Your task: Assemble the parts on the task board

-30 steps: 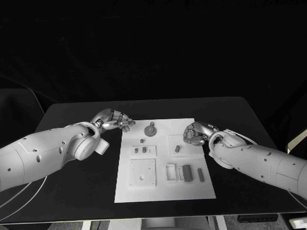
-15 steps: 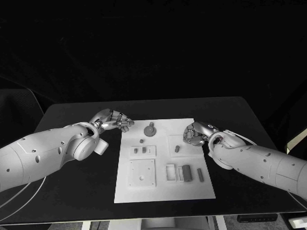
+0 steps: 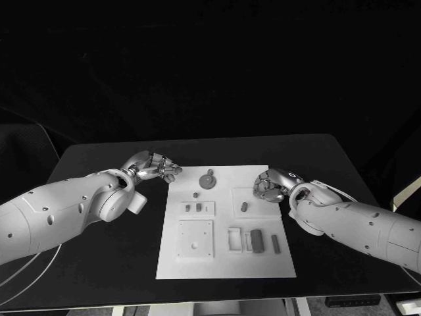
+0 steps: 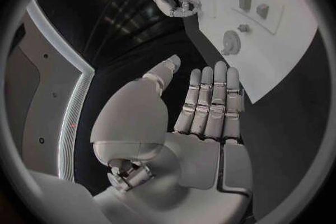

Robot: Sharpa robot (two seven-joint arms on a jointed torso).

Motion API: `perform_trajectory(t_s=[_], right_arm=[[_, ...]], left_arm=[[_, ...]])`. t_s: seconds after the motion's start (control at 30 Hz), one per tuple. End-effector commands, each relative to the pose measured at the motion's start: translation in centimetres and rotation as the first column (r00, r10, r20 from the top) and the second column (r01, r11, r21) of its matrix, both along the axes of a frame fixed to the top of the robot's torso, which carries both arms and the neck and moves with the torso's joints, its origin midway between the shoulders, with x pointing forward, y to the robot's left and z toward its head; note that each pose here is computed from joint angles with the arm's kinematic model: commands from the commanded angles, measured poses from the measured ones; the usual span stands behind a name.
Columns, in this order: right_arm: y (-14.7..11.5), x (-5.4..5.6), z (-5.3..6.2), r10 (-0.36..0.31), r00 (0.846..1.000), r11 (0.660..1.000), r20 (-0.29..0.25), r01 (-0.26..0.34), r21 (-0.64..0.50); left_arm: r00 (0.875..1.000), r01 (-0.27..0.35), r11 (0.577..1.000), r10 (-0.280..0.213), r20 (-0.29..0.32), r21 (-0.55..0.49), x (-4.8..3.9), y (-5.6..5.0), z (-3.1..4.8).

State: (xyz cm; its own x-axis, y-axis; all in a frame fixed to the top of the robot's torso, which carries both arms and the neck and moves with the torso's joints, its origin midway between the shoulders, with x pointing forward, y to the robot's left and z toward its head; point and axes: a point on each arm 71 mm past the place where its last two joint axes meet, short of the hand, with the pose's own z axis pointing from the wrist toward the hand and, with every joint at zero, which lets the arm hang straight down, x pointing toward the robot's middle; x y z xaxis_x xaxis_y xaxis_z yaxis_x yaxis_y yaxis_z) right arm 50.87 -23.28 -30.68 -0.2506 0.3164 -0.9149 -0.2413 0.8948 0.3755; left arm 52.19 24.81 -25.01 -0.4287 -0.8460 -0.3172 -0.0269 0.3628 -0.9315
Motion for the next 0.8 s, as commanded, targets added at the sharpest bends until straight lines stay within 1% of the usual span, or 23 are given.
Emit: perform_trajectory(t_s=[0.03, 0.37, 0.47, 0.53, 0.67, 0.8], right_arm=[[-0.1, 0.0, 0.4, -0.012, 1.0, 1.0, 0.003, 0.011, 0.019], [-0.2, 0.2, 0.7, -0.021, 1.0, 0.999, 0.003, 0.021, 0.036], [-0.1, 0.2, 1.0, -0.023, 1.0, 0.999, 0.002, 0.023, 0.046], [-0.1, 0.2, 1.4, -0.024, 1.0, 0.998, 0.002, 0.024, 0.056], [0.2, 0.1, 2.4, -0.02, 1.0, 0.995, -0.005, 0.021, 0.095], [1.4, -0.5, 3.7, 0.014, 1.0, 0.99, -0.015, -0.012, 0.139]], left_arm=[[1.0, 0.011, 1.0, -0.011, 0.0, -0.009, -0.01, -0.1, 0.08], [1.0, 0.012, 1.0, -0.012, 0.0, -0.009, 0.0, -0.2, 0.07], [1.0, 0.011, 1.0, -0.011, -0.001, -0.008, 0.0, -0.1, 0.07], [1.0, 0.011, 1.0, -0.011, -0.001, -0.008, -0.01, -0.1, 0.07], [1.0, 0.007, 1.0, -0.007, 0.0, -0.006, 0.02, 0.1, 0.07], [1.0, 0.002, 1.0, -0.002, 0.002, -0.004, 0.09, 0.3, 0.06]])
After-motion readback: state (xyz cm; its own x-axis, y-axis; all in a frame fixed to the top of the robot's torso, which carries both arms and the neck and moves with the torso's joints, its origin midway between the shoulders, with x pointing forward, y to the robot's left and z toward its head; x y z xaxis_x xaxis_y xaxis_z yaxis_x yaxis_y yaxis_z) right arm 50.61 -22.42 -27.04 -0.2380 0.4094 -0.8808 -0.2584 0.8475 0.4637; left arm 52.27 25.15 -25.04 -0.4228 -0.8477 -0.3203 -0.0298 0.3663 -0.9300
